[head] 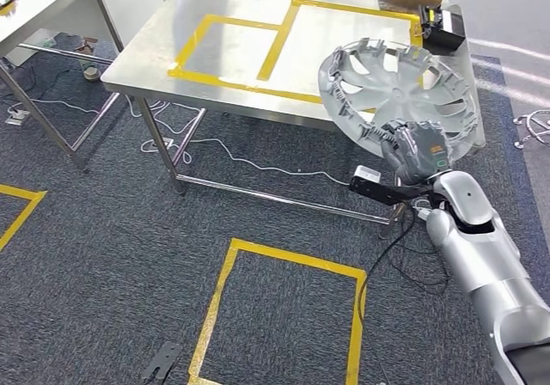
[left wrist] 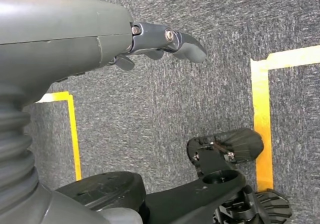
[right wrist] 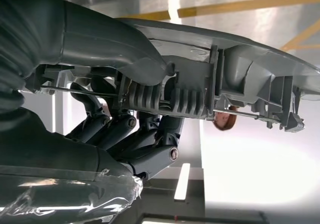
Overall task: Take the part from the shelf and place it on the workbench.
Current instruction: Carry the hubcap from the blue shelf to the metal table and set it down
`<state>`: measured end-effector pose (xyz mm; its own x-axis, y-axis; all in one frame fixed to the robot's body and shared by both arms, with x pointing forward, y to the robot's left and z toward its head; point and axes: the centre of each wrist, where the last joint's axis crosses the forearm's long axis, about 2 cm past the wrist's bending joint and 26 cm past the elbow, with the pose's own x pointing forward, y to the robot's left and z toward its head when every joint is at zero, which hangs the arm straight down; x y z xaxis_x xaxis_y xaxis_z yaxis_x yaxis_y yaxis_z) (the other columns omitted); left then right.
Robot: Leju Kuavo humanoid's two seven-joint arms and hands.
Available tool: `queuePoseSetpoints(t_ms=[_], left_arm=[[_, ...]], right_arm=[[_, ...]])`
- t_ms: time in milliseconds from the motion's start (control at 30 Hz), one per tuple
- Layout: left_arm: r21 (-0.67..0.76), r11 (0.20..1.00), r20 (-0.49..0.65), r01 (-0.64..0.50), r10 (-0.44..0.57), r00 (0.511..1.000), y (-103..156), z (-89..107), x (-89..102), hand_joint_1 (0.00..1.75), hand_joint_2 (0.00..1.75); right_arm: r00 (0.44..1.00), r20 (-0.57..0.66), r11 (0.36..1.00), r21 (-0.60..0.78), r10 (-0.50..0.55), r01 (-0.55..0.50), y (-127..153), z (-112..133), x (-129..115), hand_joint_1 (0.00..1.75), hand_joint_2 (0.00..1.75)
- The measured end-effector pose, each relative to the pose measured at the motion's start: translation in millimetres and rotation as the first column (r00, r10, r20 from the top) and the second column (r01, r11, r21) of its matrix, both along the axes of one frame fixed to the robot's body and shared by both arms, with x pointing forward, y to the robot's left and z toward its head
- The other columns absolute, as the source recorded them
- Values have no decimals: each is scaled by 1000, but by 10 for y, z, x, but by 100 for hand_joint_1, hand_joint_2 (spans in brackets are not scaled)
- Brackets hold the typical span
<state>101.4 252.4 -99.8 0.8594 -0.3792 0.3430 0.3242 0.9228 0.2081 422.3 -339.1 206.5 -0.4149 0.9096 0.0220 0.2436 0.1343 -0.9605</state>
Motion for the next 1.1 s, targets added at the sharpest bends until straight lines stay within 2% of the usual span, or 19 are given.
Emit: queuePoseSetpoints(t_ms=[200,1100], left_arm=[[-1,1000,-2,4,-4,1000,-1,-2,-8,0,175],[-10,1000,-10,8,-8,1000,11,-11,-43,0,175]], right_arm=[[1000,-28,1000,2,15,-15,74,-103,-31,175,175],[997,-63,999,15,37,-36,173,-229,-91,175,175]])
